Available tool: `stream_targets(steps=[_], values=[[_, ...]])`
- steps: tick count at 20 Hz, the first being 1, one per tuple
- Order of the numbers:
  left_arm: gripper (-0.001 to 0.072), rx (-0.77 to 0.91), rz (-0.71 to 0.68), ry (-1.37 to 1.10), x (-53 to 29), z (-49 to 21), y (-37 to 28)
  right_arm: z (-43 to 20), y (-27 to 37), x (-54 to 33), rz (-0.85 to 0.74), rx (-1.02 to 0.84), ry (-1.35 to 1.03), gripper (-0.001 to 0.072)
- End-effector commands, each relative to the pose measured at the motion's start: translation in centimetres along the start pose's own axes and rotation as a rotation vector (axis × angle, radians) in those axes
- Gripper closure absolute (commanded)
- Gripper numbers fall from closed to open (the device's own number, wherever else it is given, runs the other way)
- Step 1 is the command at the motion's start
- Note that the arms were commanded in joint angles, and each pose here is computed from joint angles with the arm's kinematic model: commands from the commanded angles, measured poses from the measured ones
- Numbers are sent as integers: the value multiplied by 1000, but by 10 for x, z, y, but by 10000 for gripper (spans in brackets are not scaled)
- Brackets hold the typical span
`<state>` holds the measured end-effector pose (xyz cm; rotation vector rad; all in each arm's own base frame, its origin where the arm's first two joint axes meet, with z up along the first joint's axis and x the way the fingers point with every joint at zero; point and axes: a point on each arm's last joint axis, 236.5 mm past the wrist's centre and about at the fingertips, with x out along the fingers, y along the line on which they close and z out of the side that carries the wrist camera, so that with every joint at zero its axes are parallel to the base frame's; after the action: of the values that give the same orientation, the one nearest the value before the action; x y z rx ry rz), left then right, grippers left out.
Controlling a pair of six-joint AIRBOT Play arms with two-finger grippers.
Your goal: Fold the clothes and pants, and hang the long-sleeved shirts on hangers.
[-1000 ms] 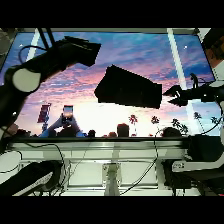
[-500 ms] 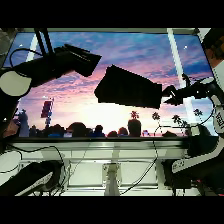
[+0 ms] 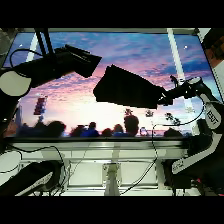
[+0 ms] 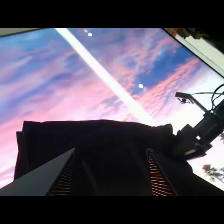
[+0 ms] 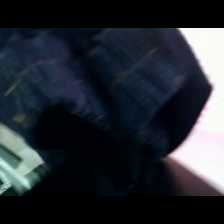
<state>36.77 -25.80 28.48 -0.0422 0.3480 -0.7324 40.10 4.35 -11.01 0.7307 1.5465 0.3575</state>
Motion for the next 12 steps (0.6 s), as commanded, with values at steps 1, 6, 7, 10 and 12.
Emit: stream_targets(steps=[1, 6, 7, 10, 12], values=[[187, 1, 1, -1, 0, 0, 0, 4, 5, 9, -12, -20, -11, 618], [187, 0, 1, 1, 0, 0, 1, 30, 20, -50, 39, -12, -114, 696], [187, 0, 2, 3, 1, -1, 1, 44, 13, -77, 36, 31, -193, 696], [188, -3, 3, 13, 5, -4, 3, 65, -40, -181, 31, 201, -459, 697], [188, -7, 4, 26, 10, -9, 5, 47, -91, -242, 24, 353, -580, 697]])
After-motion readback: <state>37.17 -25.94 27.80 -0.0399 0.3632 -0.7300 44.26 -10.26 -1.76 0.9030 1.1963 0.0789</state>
